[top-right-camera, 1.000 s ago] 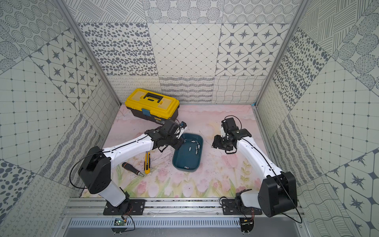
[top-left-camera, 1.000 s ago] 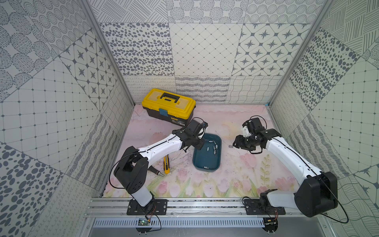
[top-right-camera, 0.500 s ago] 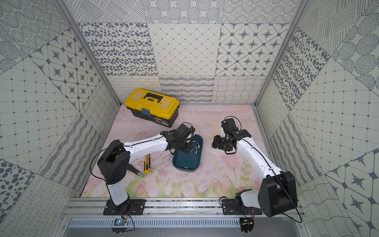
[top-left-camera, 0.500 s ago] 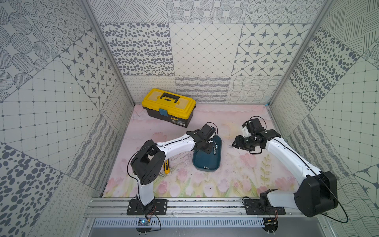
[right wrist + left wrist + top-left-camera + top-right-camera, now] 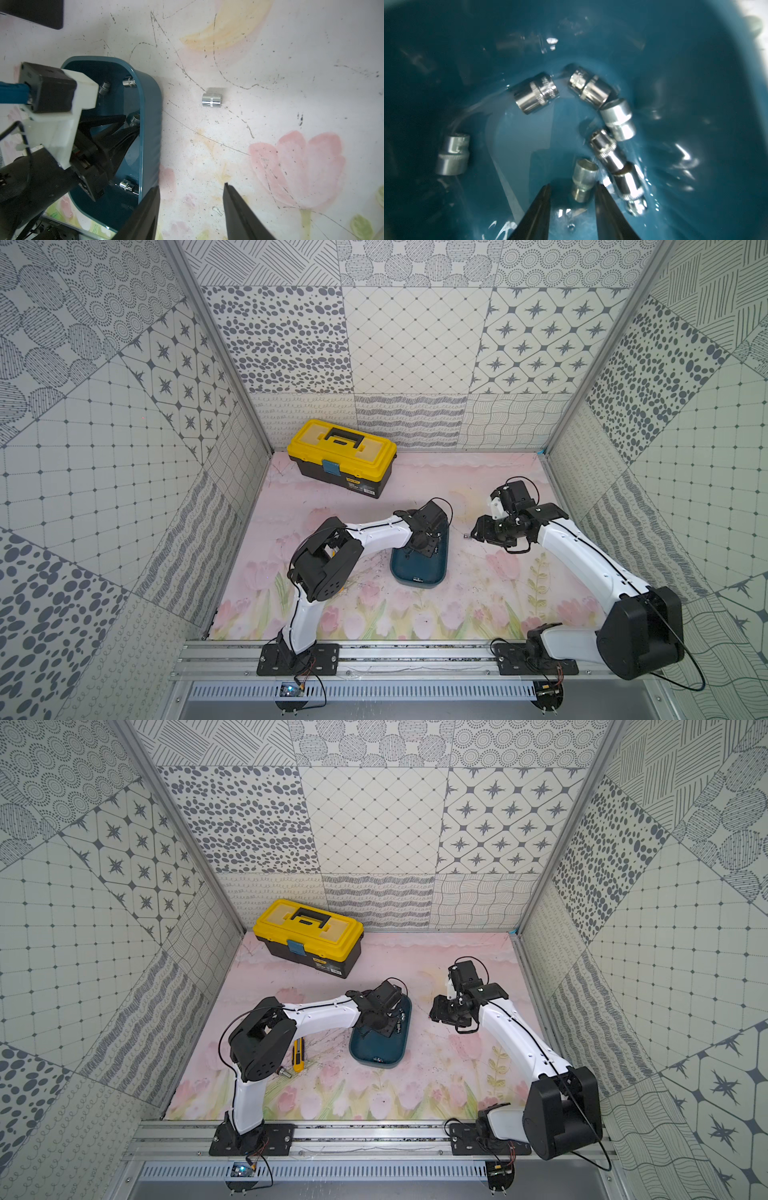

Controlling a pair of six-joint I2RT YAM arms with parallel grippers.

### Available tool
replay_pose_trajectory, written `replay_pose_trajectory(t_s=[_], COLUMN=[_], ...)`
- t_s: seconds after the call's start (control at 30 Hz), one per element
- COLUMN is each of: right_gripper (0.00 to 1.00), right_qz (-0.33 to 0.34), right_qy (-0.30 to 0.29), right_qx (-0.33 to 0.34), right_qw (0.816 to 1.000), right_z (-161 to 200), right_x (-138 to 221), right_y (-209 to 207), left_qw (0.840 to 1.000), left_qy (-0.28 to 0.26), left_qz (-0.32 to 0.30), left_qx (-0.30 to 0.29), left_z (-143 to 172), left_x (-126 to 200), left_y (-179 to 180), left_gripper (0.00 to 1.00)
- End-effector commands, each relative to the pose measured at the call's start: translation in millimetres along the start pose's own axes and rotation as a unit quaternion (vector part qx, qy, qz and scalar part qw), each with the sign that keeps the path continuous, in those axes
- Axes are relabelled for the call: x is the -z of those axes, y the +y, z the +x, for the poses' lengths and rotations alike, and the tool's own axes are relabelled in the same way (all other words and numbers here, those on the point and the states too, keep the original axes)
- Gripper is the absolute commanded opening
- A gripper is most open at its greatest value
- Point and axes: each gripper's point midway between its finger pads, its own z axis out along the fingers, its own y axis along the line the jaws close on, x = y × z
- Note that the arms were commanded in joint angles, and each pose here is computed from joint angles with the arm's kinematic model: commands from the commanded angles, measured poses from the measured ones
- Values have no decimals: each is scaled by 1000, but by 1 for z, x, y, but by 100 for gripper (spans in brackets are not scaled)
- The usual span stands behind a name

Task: Take out the socket from the storage box
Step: Pick up the socket head from the storage box.

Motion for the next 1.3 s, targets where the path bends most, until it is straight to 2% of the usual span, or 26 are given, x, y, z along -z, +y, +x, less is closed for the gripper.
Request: replay_pose_trajectory(t_s=[0.0,0.33,0.43,0.57,0.67,0.83,1.0,1.27], right_gripper=[54,54,54,54,54,54,54,54], right_qz=[-7,-7,-8,-7,-6,-12,-31,-35], right_qy=[-18,-15,-16,-17,-16,-16,-19,-16], right_qx=[-2,-2,-1,-1,-1,-3,-8,-2], right_qw=[1000,1000,1000,1000,1000,1000,999,999], right_z=[-5,-4,-5,-5,-4,-5,-7,-6], right_x=[4,2,3,3,2,3,4,1], right_y=[2,2,3,2,2,4,12,22], left_qw=[1000,999,999,999,999,998,996,989], left_qy=[-10,-23,-25,-23,-27,-47,-76,-104], left_qz=[-20,-32,-39,-44,-39,-31,-35,-73], left_qx=[1,-5,-7,-7,-4,6,15,74], left_z=[-5,-12,-11,-8,-7,-13,-19,-10], left_x=[-5,-11,-13,-15,-11,10,50,99], left_y=[2,2,5,7,6,6,14,70], left_gripper=[39,36,25,16,14,13,13,13])
